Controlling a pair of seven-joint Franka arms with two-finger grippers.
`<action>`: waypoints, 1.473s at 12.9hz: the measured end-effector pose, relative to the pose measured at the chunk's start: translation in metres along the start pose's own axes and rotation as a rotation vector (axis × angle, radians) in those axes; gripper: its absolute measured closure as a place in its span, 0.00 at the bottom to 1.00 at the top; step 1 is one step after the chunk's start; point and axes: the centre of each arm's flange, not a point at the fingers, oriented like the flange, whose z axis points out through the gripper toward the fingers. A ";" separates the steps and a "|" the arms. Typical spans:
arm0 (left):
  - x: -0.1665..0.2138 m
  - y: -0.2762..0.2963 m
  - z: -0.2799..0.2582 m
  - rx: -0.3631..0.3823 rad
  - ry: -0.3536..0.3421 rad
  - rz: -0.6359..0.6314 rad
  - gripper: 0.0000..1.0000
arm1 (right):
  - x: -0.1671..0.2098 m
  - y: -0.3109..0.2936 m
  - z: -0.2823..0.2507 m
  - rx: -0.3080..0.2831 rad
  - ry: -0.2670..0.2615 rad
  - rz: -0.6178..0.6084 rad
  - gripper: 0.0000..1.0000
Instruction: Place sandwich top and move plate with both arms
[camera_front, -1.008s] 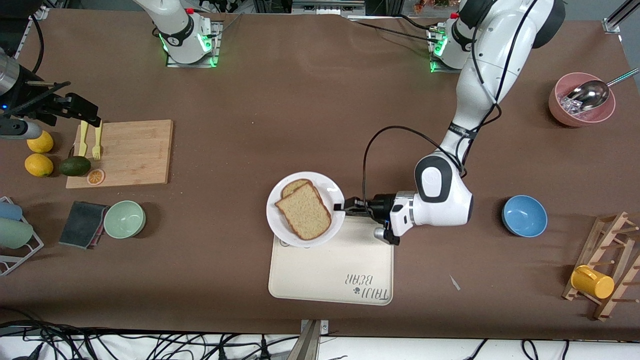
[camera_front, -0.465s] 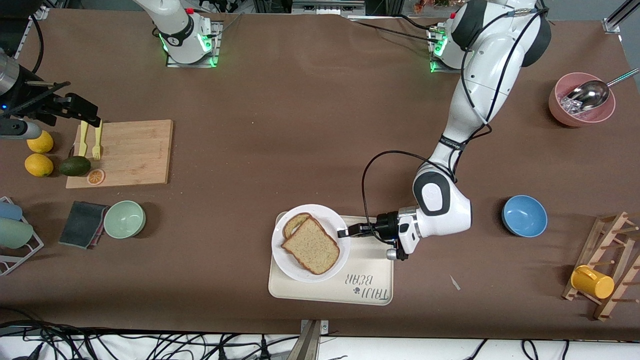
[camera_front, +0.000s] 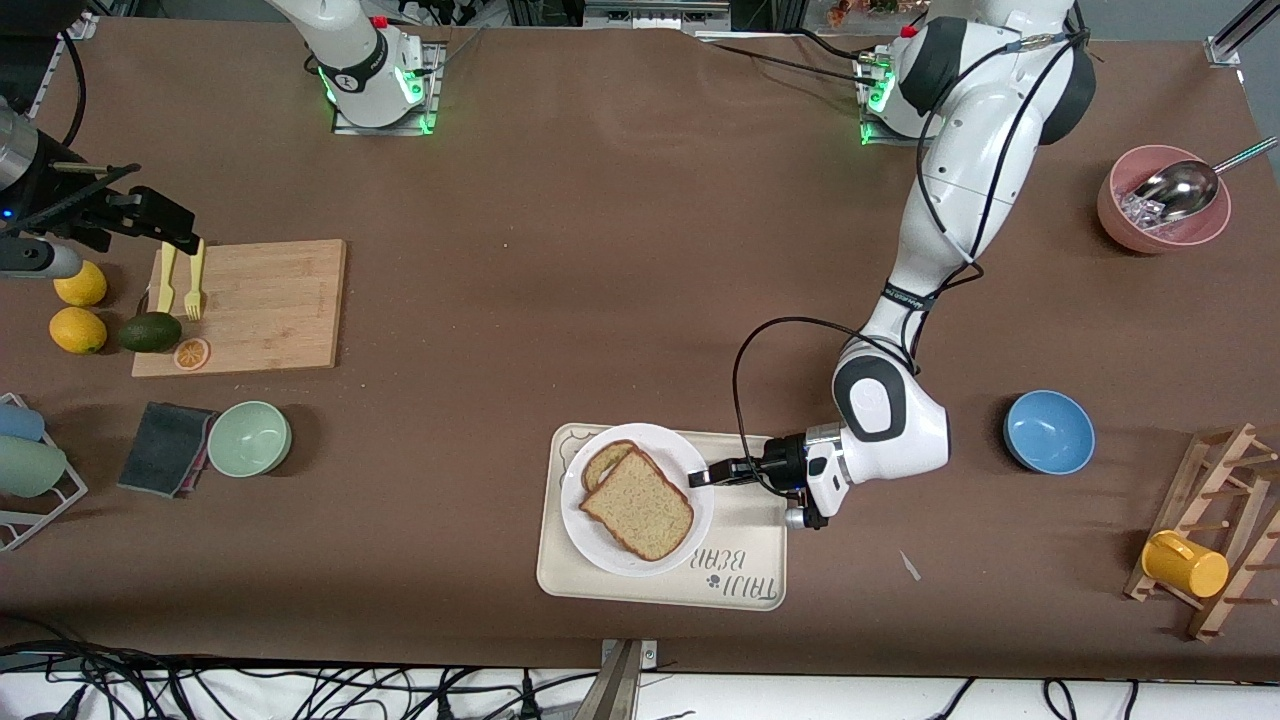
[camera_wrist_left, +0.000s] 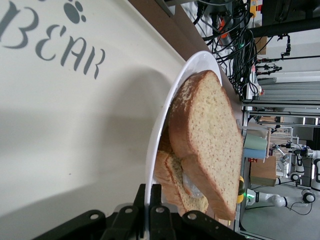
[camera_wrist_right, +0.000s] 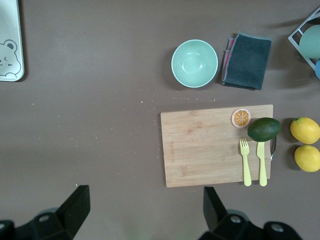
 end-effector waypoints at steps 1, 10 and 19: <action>-0.001 -0.004 0.002 0.002 -0.002 0.007 0.95 | 0.000 0.000 0.000 0.000 0.000 0.000 0.00; -0.008 -0.026 0.012 0.018 -0.021 0.004 0.89 | 0.000 0.000 0.000 -0.001 0.000 0.000 0.00; 0.007 -0.010 -0.012 0.125 -0.039 0.062 0.14 | 0.000 0.000 0.000 -0.001 0.000 0.000 0.00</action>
